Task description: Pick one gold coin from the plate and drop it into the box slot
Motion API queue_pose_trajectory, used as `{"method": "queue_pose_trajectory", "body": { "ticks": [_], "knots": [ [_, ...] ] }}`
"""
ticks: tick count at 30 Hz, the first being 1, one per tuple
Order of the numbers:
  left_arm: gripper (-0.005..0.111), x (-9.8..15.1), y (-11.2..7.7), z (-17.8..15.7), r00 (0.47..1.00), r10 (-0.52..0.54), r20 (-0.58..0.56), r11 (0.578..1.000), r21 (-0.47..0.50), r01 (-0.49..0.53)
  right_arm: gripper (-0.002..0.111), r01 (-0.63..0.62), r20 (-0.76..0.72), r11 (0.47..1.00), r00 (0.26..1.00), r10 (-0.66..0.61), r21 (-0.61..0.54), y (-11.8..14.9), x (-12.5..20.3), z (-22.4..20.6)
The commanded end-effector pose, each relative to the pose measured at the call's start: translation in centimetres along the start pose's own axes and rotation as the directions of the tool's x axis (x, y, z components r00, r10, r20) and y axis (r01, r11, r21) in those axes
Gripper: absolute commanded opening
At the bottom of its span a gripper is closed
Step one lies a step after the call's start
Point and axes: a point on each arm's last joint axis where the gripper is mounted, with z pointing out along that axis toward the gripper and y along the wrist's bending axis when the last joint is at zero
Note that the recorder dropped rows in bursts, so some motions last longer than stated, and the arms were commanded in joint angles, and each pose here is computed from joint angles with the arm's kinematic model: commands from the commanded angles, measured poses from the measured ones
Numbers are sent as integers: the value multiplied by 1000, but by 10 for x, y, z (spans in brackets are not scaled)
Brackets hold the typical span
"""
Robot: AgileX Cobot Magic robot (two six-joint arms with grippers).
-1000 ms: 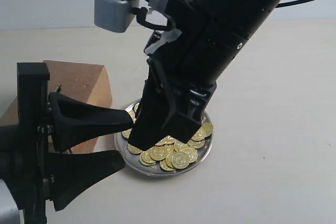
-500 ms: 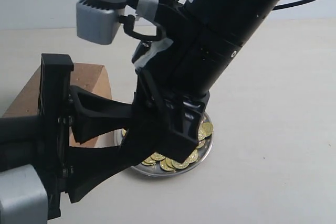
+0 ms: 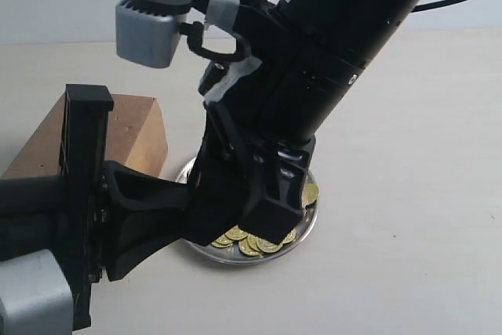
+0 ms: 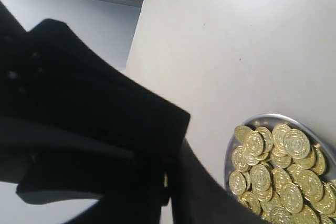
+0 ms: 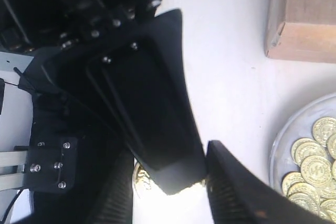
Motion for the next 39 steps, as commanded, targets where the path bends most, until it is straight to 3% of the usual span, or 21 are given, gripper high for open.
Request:
{"method": "queue_pose_trajectory", "body": {
  "ticks": [1,4,9,13,16,19,21,23,25,30,33,35,39],
  "knots": [
    [0,-2,3,0,1000,-7,10,1000,-12,7,35,2,16,1000,1000,-2,-9,3,-1,-1],
    [0,-1,2,0,1000,-12,1,1000,-8,12,40,1,16,1000,1000,-1,-8,3,-1,-1],
    [0,1,2,0,998,-61,-16,998,-1,61,69,7,26,1000,1000,-7,4,7,-2,-6],
    [0,8,-1,0,981,-172,-95,985,15,174,67,23,-38,983,999,-16,183,9,1,-32],
    [0,22,0,-3,918,-293,-268,952,3,305,55,-29,-10,884,999,38,467,6,3,-67],
    [0,37,6,-10,788,-400,-469,900,-39,434,35,-171,146,708,985,96,685,12,8,-106],
    [0,43,14,-15,691,-476,-543,855,-101,509,20,-259,253,598,963,96,758,21,12,-130],
    [0,48,23,-21,581,-565,-587,794,-195,575,7,-375,374,533,920,116,759,32,17,-147],
    [0,54,32,-27,451,-666,-594,709,-314,632,0,-455,454,517,880,138,725,41,20,-155],
    [0,77,45,-49,53,-857,-512,408,-614,675,0,-559,503,530,823,264,637,53,37,-147],
    [0,88,50,-61,-133,-890,-436,248,-708,662,0,-597,489,547,799,348,586,56,48,-133],
    [0,98,52,-66,-230,-888,-397,165,-745,646,0,-622,490,560,780,389,547,57,54,-122],
    [0,118,57,-62,-355,-851,-386,38,-720,693,0,-649,489,592,756,435,477,61,67,-103]
  ]
}}
